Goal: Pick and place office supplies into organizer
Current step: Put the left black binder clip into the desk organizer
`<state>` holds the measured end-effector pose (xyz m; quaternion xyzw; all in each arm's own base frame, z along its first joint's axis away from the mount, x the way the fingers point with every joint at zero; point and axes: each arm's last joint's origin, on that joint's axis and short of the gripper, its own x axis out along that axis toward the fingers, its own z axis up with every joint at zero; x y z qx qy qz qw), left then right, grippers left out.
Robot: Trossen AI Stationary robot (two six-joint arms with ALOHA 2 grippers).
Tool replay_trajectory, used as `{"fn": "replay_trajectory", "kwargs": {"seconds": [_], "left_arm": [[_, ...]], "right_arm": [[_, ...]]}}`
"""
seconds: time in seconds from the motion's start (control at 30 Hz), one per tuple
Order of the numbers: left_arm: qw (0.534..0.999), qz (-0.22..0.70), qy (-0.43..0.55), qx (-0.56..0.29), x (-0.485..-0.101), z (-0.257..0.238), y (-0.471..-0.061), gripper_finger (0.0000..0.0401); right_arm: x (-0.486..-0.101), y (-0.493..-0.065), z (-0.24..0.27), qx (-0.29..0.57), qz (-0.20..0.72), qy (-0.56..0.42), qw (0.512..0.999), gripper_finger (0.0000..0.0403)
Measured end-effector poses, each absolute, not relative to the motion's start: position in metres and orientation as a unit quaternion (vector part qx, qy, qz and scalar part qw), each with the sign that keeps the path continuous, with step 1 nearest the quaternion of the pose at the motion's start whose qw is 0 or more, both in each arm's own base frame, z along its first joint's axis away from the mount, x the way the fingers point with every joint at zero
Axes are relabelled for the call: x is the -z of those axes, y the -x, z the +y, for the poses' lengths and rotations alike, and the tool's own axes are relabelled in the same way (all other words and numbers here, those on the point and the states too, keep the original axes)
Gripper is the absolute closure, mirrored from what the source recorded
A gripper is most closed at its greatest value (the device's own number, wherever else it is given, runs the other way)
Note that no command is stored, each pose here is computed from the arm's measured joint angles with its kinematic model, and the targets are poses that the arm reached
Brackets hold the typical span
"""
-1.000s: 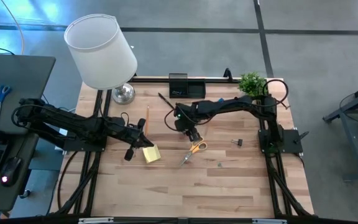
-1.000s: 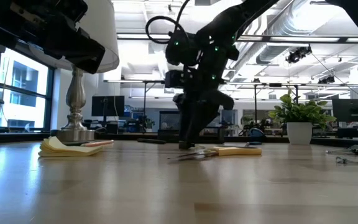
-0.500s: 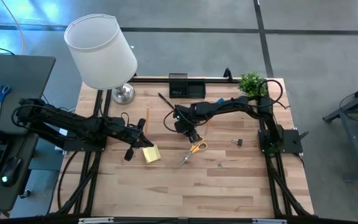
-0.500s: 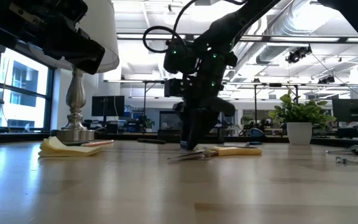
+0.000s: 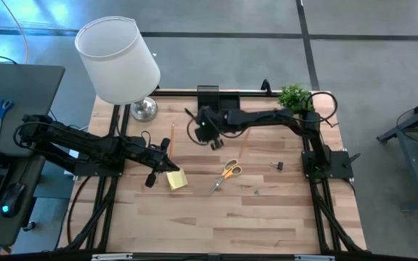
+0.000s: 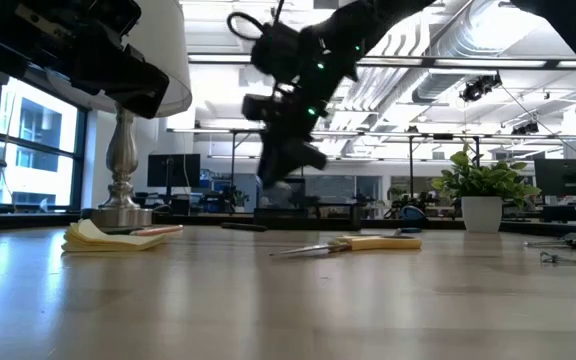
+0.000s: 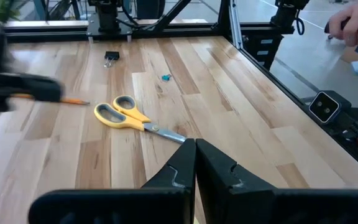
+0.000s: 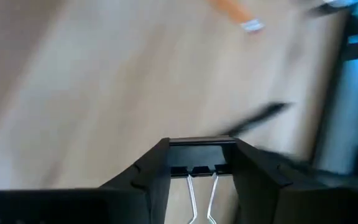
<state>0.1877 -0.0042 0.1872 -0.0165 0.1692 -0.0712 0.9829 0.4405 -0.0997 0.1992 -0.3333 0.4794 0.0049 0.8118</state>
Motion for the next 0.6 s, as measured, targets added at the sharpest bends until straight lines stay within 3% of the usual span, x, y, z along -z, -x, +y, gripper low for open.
{"fn": "replay_trajectory", "kwargs": {"seconds": [0.2,0.6], "left_arm": [[0.982,0.172,0.017,0.072,-0.187,-0.004,-0.188,0.04],[0.982,0.172,0.016,0.071,-0.187,-0.004,-0.187,0.04]], "right_arm": [[-0.224,-0.439,-0.152,0.067,0.441,0.332,0.831,0.0264],[-0.223,-0.422,-0.202,0.114,0.437,0.266,0.851,0.0253]]}}
